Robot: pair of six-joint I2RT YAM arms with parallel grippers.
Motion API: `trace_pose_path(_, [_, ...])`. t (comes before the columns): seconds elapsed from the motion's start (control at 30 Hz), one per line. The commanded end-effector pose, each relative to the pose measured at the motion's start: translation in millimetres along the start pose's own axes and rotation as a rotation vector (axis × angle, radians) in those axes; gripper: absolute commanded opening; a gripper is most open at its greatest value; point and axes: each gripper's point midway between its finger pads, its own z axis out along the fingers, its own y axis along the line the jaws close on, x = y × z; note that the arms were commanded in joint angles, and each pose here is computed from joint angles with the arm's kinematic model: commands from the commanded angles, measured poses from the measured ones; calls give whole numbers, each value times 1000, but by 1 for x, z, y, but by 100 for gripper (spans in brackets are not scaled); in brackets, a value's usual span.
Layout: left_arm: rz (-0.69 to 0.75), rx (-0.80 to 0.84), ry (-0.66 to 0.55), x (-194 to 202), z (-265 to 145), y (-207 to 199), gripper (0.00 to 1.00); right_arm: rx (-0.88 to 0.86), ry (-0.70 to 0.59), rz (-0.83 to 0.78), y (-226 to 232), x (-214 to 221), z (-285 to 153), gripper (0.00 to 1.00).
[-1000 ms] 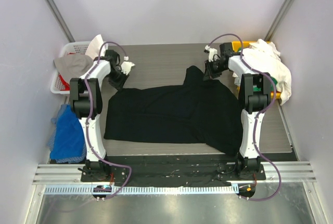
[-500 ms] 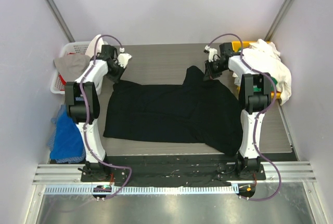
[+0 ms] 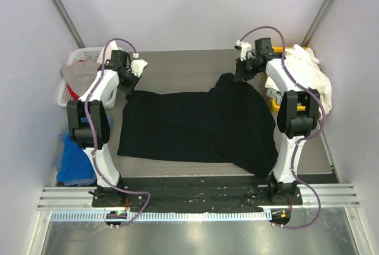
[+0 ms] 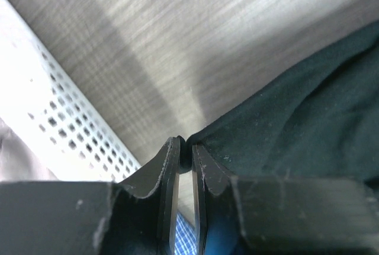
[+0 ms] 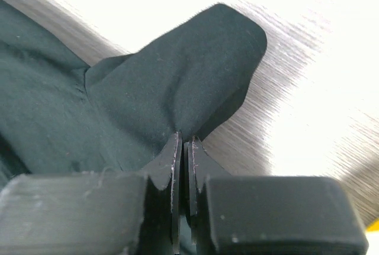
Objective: Fold and stack the t-shirts
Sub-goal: Grap the side of the flattened tshirt furthest away from the robot with both arms, then fold the other side of the tshirt into a rectangle
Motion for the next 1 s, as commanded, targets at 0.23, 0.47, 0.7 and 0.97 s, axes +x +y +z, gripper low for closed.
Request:
trace_pose_path(0.23, [61,62,59,30,-50,-45,21,-16,-6,-112,41,5,-46,1])
trace_pose_path(0.47, [96,95,115,54,-54,-71,21,-38,43,-149,63,41,-61,1])
trace_pose_path(0.7, [129,84,196,84,-47,-74,21,-23,105,-173,67,80,-69,1])
trace_pose_path(0.97, [157,22,196,85,-60,-64,20,-8,141,-187,70,106,-75,1])
